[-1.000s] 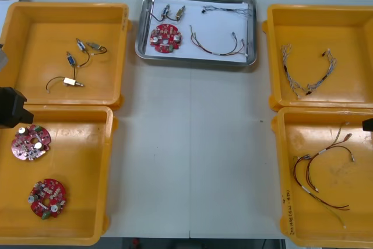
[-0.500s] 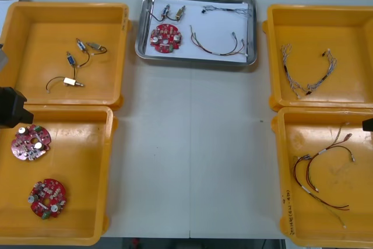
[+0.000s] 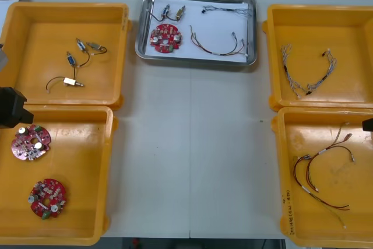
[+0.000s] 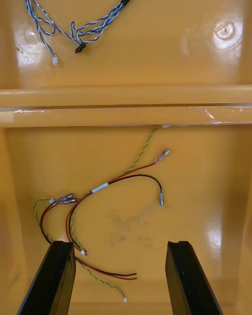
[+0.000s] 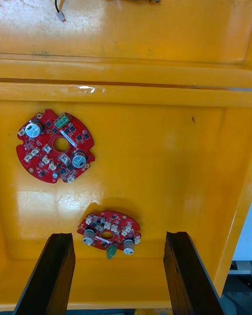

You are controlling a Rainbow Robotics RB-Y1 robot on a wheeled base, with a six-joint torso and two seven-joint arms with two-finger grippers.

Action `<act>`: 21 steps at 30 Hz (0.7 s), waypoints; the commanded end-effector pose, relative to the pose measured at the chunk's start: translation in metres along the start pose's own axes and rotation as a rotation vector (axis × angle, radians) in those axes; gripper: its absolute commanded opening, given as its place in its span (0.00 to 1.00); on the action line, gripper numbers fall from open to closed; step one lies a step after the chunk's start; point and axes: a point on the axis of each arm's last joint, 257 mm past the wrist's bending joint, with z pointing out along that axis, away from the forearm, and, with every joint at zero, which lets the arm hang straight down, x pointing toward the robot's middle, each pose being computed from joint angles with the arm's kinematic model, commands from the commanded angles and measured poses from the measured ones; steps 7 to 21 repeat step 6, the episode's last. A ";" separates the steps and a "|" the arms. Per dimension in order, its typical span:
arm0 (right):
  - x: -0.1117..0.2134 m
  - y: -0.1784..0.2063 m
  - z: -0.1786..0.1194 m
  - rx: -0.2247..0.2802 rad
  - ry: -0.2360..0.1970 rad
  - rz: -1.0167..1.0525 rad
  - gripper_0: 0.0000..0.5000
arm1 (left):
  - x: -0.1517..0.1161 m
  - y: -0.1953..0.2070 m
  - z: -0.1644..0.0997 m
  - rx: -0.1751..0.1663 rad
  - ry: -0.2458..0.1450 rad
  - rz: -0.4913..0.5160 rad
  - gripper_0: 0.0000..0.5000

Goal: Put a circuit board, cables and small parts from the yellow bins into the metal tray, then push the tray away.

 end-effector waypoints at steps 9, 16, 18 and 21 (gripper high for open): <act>0.002 -0.004 -0.007 0.031 0.004 -0.085 1.00 | -0.002 0.018 -0.011 -0.052 -0.016 0.075 1.00; 0.002 -0.004 -0.007 0.031 0.004 -0.085 1.00 | -0.002 0.018 -0.011 -0.052 -0.016 0.075 1.00; 0.002 -0.004 -0.007 0.031 0.004 -0.085 1.00 | -0.002 0.018 -0.011 -0.052 -0.016 0.075 1.00; 0.002 -0.004 -0.007 0.031 0.004 -0.085 1.00 | -0.002 0.018 -0.011 -0.052 -0.016 0.075 1.00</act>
